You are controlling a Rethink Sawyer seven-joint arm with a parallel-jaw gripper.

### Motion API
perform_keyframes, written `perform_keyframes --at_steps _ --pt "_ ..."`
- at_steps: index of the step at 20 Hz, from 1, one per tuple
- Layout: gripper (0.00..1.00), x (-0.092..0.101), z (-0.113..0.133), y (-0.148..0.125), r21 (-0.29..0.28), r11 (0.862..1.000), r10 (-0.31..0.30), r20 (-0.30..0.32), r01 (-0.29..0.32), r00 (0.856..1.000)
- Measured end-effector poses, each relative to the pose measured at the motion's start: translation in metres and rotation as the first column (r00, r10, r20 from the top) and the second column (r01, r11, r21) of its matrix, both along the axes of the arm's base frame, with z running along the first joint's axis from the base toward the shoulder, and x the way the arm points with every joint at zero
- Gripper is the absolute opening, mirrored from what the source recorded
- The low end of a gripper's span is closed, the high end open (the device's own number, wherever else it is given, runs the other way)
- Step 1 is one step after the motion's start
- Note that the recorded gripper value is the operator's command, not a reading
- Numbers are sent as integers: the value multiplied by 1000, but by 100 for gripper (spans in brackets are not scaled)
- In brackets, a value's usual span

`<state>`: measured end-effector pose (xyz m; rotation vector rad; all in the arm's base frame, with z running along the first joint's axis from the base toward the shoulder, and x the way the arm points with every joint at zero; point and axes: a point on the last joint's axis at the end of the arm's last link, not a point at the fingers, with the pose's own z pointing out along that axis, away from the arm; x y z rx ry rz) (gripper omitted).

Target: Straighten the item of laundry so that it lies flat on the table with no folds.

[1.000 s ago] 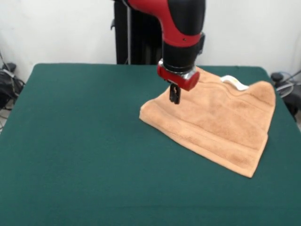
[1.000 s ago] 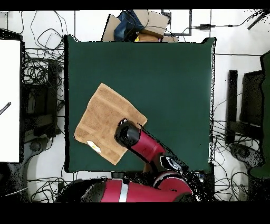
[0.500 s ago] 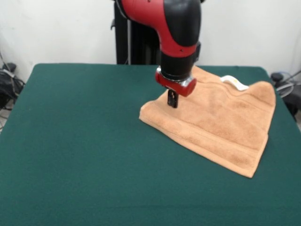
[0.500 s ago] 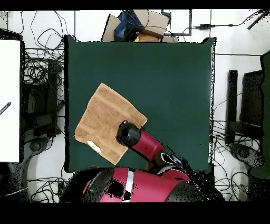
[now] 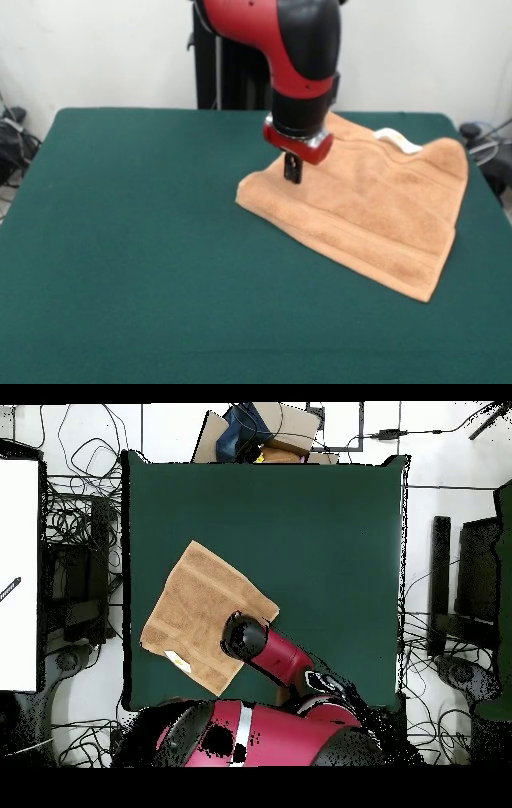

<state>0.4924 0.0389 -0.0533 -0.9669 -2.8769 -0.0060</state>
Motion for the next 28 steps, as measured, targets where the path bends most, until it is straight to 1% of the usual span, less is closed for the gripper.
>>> perform_keyframes --at_steps 6,11,18,24,28 --pt "0 3 -1 -2 17 999 30 -15 -30 999" --pt "0 5 -1 -4 37 997 71 -31 -70 997" --pt "0 13 -2 -9 73 992 107 -71 -102 992" --pt "0 19 -1 -16 79 990 124 -74 -118 989" --pt "0 26 0 -26 71 989 137 -58 -133 989"
